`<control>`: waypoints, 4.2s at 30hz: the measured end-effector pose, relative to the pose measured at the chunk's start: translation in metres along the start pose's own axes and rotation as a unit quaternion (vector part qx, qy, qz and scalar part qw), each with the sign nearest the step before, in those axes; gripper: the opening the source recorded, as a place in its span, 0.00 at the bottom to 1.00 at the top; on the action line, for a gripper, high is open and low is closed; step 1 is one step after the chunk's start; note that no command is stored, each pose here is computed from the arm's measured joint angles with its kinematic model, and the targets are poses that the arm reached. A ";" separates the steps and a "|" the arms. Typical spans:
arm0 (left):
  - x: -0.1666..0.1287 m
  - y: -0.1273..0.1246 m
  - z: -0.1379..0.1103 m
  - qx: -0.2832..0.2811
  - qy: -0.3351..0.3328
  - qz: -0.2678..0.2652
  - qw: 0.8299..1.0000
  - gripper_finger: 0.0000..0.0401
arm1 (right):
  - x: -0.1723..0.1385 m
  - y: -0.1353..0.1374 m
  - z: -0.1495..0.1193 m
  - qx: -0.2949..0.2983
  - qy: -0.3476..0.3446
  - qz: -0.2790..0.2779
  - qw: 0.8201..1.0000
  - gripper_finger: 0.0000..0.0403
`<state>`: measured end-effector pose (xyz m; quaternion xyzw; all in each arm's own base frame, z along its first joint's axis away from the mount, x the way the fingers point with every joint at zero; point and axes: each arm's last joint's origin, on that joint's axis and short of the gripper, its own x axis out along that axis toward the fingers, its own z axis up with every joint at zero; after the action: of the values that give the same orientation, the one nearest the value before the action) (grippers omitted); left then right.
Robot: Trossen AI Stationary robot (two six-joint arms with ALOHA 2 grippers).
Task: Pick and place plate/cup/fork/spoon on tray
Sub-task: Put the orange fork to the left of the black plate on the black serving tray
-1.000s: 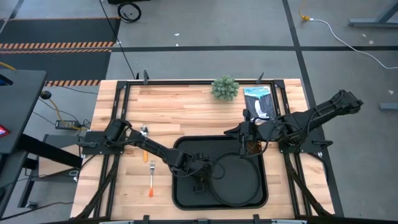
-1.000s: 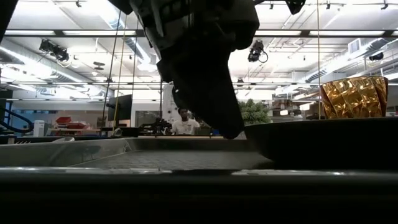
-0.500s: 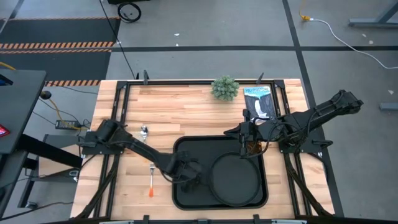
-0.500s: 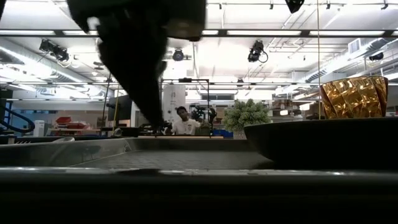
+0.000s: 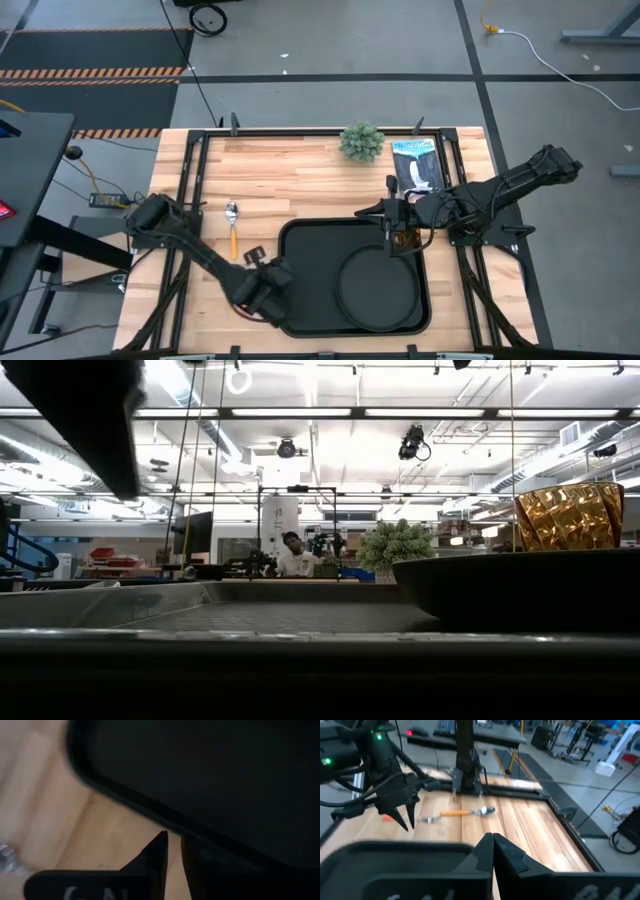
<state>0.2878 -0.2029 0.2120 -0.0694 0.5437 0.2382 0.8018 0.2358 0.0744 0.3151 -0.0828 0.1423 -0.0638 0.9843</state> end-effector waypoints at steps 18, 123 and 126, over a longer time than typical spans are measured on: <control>-0.004 0.022 -0.079 -0.226 0.012 0.066 0.972 0.03 | 0.015 0.013 -0.006 -0.013 0.006 0.077 0.997 0.03; 0.039 0.024 0.003 -0.425 -0.055 -0.170 0.887 0.06 | -0.016 0.017 -0.005 -0.016 0.028 0.146 0.989 0.03; 0.049 0.021 0.013 -0.431 -0.071 -0.186 0.880 0.06 | -0.024 0.016 -0.006 -0.012 0.035 0.149 0.988 0.03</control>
<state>0.3033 -0.1649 0.1762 -0.4915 0.3061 0.2996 0.7582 0.2133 0.0924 0.3134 -0.0706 0.1885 0.0825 0.9761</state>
